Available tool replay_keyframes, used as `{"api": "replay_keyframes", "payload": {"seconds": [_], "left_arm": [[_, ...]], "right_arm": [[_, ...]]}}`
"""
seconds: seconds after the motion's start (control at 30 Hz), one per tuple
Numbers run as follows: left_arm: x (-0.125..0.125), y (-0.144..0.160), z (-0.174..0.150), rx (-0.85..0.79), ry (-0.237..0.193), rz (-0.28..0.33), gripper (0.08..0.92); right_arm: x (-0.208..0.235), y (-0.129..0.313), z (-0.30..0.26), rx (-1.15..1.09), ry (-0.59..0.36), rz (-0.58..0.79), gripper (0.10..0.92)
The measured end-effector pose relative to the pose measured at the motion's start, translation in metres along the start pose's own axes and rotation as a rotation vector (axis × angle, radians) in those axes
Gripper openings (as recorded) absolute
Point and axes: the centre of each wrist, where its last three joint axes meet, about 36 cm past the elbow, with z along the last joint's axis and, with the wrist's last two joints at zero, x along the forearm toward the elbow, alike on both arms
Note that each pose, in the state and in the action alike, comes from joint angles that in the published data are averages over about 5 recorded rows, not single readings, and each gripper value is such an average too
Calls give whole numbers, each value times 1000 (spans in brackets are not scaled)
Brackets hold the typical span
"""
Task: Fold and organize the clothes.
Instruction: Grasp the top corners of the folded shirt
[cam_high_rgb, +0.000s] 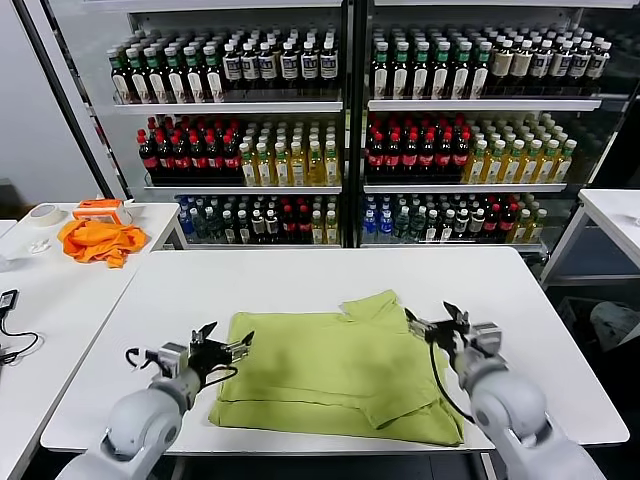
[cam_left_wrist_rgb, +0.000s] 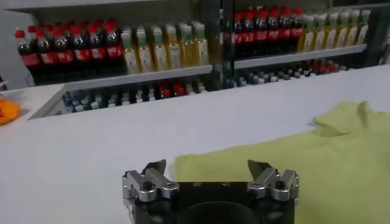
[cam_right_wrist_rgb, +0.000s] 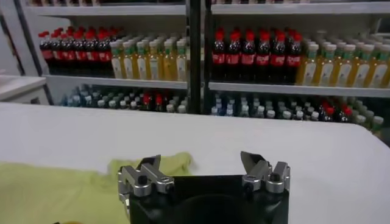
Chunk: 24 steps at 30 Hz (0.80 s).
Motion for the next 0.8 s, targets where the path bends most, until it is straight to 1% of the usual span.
{"api": "replay_keyframes", "payload": {"seconds": [0.2,0.4,0.6,0.8], "left_arm": [[-29,16,-6,17,36,7,823],[-51,27,-9,35,58,13,823],[-66,32,-9,47,70,11,823],[-72,35,-8,55,81,12,823]], "right_arm": [[-42,14,5,-16,53,6,823],[-69,26,12,-23,96,13,823],[-86,29,11,-31,116,25,823],[-96,32,11,-38,129,30,823]]}}
